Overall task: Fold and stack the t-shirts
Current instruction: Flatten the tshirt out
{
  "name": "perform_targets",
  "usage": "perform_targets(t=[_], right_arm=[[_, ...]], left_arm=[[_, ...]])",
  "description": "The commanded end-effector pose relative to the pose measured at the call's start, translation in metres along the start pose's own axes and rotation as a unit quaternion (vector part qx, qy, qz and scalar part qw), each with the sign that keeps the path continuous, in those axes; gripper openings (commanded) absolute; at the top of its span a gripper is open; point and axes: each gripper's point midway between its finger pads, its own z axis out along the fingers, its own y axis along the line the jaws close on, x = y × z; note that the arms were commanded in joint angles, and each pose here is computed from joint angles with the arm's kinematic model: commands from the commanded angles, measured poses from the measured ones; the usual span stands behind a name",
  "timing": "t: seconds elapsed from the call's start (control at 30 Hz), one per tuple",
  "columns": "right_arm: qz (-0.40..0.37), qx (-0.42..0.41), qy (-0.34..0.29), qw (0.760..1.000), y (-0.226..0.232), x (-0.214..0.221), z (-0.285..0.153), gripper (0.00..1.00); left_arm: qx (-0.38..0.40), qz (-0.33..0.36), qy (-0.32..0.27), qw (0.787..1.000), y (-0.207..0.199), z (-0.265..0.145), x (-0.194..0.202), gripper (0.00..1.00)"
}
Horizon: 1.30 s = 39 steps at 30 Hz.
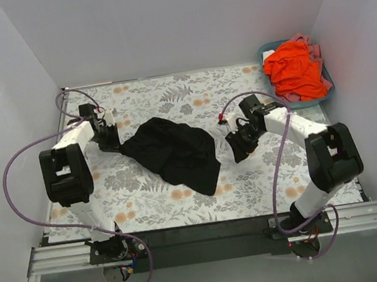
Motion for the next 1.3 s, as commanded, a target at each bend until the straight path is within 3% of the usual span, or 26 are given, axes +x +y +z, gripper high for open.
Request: perform_targets(t=[0.0, 0.07, 0.37, 0.53, 0.6, 0.63, 0.7, 0.73, 0.77, 0.97, 1.0, 1.13, 1.23, 1.27], right_arm=[[-0.14, 0.037, -0.036, 0.989, 0.03, -0.02, -0.005, 0.49], [-0.196, 0.065, -0.03, 0.978, 0.045, -0.023, 0.005, 0.69], [-0.321, 0.091, -0.002, 0.943, 0.108, -0.046, 0.058, 0.75], [-0.354, 0.128, 0.042, 0.926, 0.104, -0.037, 0.096, 0.75], [-0.35, 0.148, 0.053, 0.923, 0.093, -0.035, 0.098, 0.69], [-0.349, 0.154, 0.061, 0.922, 0.088, -0.032, 0.1, 0.53], [-0.344, 0.169, 0.08, 0.92, 0.073, -0.018, 0.098, 0.34], [-0.337, 0.18, 0.086, 0.92, 0.06, -0.013, 0.093, 0.06], [-0.33, 0.187, 0.092, 0.921, 0.052, -0.009, 0.09, 0.01], [-0.255, 0.204, 0.082, 0.942, -0.008, 0.004, 0.037, 0.01], [-0.249, 0.209, 0.076, 0.943, -0.014, 0.002, 0.028, 0.01], [-0.236, 0.218, 0.036, 0.946, -0.026, -0.01, -0.014, 0.01], [-0.239, 0.217, 0.017, 0.946, -0.024, -0.013, -0.031, 0.01], [-0.239, 0.216, 0.011, 0.947, -0.023, -0.014, -0.034, 0.01]], left_arm=[[0.045, -0.037, 0.044, 0.997, -0.009, 0.007, 0.007, 0.0], [0.049, -0.049, 0.057, 0.996, -0.009, 0.014, 0.011, 0.0], [0.045, -0.064, 0.074, 0.994, -0.005, 0.022, 0.02, 0.0], [0.055, -0.071, 0.077, 0.993, -0.008, 0.018, 0.02, 0.01], [0.054, -0.07, 0.078, 0.993, -0.004, 0.016, 0.02, 0.01], [0.051, -0.07, 0.078, 0.993, -0.002, 0.015, 0.02, 0.01], [0.038, -0.064, 0.076, 0.994, 0.009, 0.012, 0.02, 0.01], [0.031, -0.069, 0.071, 0.995, 0.019, 0.008, 0.017, 0.01], [0.025, -0.068, 0.066, 0.995, 0.026, 0.006, 0.014, 0.01], [-0.016, -0.093, -0.019, 0.995, 0.097, -0.026, -0.045, 0.06], [-0.02, -0.103, -0.024, 0.994, 0.109, -0.027, -0.048, 0.08], [-0.043, -0.088, -0.057, 0.994, 0.131, -0.045, -0.075, 0.41], [-0.046, -0.062, -0.092, 0.993, 0.124, -0.072, -0.081, 0.67], [-0.017, -0.029, -0.109, 0.993, 0.109, -0.079, -0.083, 0.68]])
